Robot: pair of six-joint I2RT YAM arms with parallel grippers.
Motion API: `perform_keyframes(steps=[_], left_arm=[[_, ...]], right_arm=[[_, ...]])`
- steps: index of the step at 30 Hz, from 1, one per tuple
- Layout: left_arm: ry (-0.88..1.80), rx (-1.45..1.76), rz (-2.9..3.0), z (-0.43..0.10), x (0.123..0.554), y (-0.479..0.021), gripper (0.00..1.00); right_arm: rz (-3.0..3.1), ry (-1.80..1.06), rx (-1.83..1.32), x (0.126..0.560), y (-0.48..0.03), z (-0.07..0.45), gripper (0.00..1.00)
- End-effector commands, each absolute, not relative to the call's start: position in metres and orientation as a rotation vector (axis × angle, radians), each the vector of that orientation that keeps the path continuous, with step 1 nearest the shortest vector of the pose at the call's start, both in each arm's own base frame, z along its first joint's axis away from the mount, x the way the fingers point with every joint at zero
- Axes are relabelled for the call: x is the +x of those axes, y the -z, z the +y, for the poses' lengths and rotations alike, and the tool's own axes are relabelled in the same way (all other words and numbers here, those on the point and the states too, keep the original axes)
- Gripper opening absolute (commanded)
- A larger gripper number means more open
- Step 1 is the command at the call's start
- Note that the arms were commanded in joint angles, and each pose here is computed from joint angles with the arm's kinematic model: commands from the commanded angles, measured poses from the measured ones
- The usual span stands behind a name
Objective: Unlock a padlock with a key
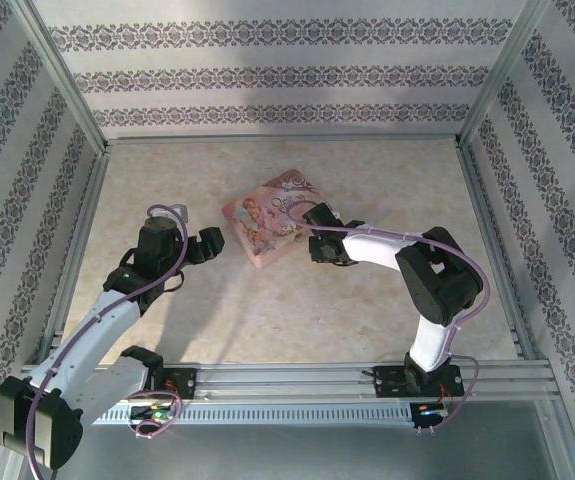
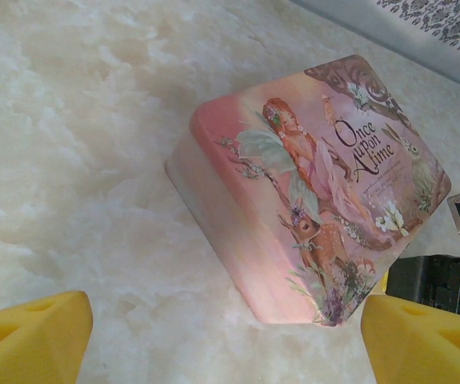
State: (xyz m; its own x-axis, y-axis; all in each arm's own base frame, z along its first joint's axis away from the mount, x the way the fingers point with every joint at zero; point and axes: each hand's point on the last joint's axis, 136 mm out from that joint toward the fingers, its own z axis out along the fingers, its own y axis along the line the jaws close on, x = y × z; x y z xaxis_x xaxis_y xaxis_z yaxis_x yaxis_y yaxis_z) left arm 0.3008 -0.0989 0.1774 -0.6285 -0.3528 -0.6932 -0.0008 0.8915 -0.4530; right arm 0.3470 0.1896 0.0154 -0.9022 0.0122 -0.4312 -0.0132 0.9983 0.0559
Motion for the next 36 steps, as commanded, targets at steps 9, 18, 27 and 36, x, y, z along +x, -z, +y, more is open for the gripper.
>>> perform_keyframes(steps=[9,18,27,36], left_arm=[[0.502,-0.276,2.215,-0.091,0.294,-0.175,0.87],[0.499,-0.286,2.209,-0.089,0.295,-0.175,0.88],[0.484,-0.292,2.210,-0.087,0.298,-0.174,0.88],[0.507,-0.318,2.196,-0.088,0.302,-0.172,0.88]], right_arm=[[2.643,0.031,0.004,0.343,-0.020,0.167,0.29],[2.579,0.000,-0.032,0.308,-0.052,0.164,0.27],[2.667,-0.030,-0.111,0.234,-0.041,0.175,0.27],[2.758,-0.051,-0.189,0.204,-0.015,0.188,0.27]])
